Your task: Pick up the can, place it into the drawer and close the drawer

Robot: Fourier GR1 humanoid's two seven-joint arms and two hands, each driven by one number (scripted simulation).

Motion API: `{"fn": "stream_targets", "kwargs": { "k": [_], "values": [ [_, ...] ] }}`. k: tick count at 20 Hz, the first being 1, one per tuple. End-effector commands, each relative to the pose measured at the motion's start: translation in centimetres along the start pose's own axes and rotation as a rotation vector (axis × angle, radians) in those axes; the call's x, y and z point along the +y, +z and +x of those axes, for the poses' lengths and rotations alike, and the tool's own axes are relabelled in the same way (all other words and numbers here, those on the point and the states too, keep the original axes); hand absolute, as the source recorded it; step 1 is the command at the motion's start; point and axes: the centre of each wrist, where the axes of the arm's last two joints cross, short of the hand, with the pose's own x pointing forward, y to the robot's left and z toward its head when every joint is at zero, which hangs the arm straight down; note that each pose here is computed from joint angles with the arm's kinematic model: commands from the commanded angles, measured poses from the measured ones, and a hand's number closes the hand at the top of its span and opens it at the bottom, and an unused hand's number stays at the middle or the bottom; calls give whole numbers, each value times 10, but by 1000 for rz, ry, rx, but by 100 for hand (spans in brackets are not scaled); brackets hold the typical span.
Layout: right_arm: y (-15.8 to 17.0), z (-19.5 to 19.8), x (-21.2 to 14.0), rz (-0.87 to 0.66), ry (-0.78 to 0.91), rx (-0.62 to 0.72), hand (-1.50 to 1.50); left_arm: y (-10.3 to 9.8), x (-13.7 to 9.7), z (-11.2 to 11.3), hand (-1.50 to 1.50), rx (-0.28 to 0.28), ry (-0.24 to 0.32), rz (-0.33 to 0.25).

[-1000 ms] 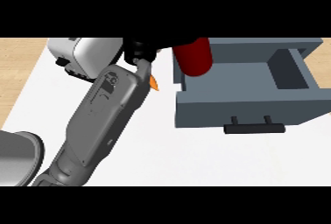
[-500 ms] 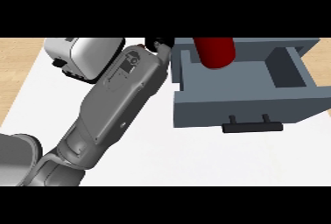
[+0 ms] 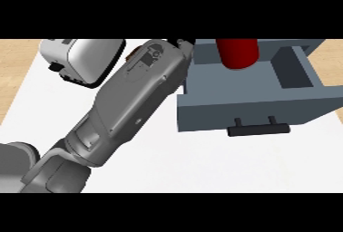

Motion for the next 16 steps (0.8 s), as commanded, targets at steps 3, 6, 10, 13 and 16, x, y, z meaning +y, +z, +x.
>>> {"fn": "stream_targets", "kwargs": {
  "k": [3,6,10,13,16],
  "values": [
    [-7,6,-3,-5,7,-9,-150,-6,9,-25,150,18,-39,24],
    [-4,8,12,17,-6,2,-150,-3,-3,-17,150,15,-43,35],
    [-4,0,1,20,2,-5,-150,5,-10,-25,150,70,-66,50],
    [-2,2,10,28,-14,-13,-150,2,-6,-34,150,57,-115,50],
    [-13,9,10,10,-4,-3,-150,4,-7,-38,-150,58,-124,68]
  ]
}}
